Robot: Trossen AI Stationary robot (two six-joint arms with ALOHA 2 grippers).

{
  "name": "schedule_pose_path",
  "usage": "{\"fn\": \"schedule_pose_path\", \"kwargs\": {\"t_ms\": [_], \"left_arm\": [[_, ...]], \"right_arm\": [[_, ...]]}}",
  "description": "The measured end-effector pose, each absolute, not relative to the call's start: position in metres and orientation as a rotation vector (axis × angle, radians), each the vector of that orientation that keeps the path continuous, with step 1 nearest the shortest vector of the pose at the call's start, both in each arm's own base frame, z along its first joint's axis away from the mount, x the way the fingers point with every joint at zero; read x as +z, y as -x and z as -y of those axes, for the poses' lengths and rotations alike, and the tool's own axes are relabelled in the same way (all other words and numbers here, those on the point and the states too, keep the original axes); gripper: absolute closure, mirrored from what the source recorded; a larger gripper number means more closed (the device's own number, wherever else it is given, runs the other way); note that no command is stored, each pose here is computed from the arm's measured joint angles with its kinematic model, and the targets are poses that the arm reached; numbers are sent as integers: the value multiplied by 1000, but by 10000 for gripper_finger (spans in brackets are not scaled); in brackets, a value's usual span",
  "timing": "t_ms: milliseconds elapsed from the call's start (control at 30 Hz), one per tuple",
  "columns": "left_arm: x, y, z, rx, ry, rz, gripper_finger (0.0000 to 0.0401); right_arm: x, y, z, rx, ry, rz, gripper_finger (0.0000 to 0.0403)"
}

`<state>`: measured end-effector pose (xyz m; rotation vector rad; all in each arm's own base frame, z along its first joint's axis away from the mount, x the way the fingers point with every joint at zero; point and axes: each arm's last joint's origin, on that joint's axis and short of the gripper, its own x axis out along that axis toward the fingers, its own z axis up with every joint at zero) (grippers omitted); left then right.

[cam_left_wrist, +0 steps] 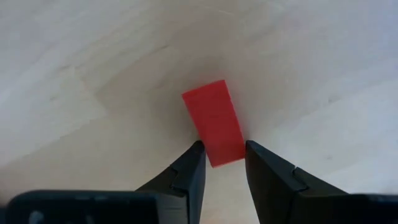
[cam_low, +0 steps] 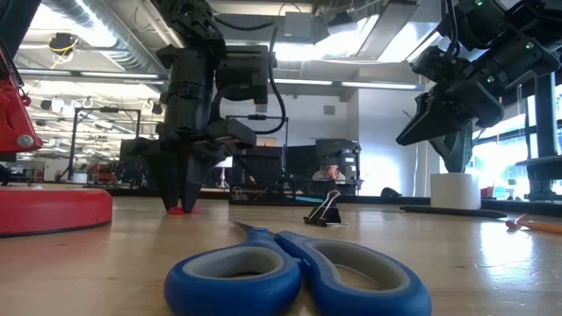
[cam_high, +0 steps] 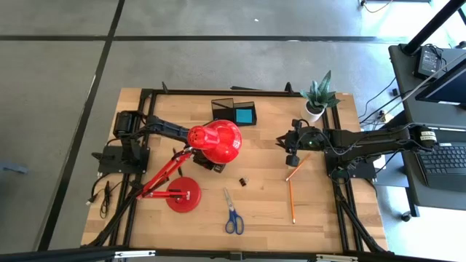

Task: Pick and place office supplies into organizer
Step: Put the eraser into the desk organizer

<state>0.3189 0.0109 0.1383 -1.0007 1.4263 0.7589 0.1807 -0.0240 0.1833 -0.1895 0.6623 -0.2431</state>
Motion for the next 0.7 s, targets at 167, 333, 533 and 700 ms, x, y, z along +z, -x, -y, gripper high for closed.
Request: {"fn": "schedule_pose_path", "kwargs": {"t_ms": [167, 333, 533, 700], "left_arm": [[138, -319, -11, 665, 901, -1456, 297], [138, -319, -11, 688, 886, -1435, 284], [138, -320, -8, 742, 911, -1409, 266], [138, -320, -4, 751, 892, -1394, 260]], "right_arm": [[183, -181, 24, -243, 189, -662, 295], [183, -181, 24, -243, 189, -662, 295], [183, -181, 24, -243, 189, -662, 295], [183, -181, 24, -243, 189, -662, 295]]}}
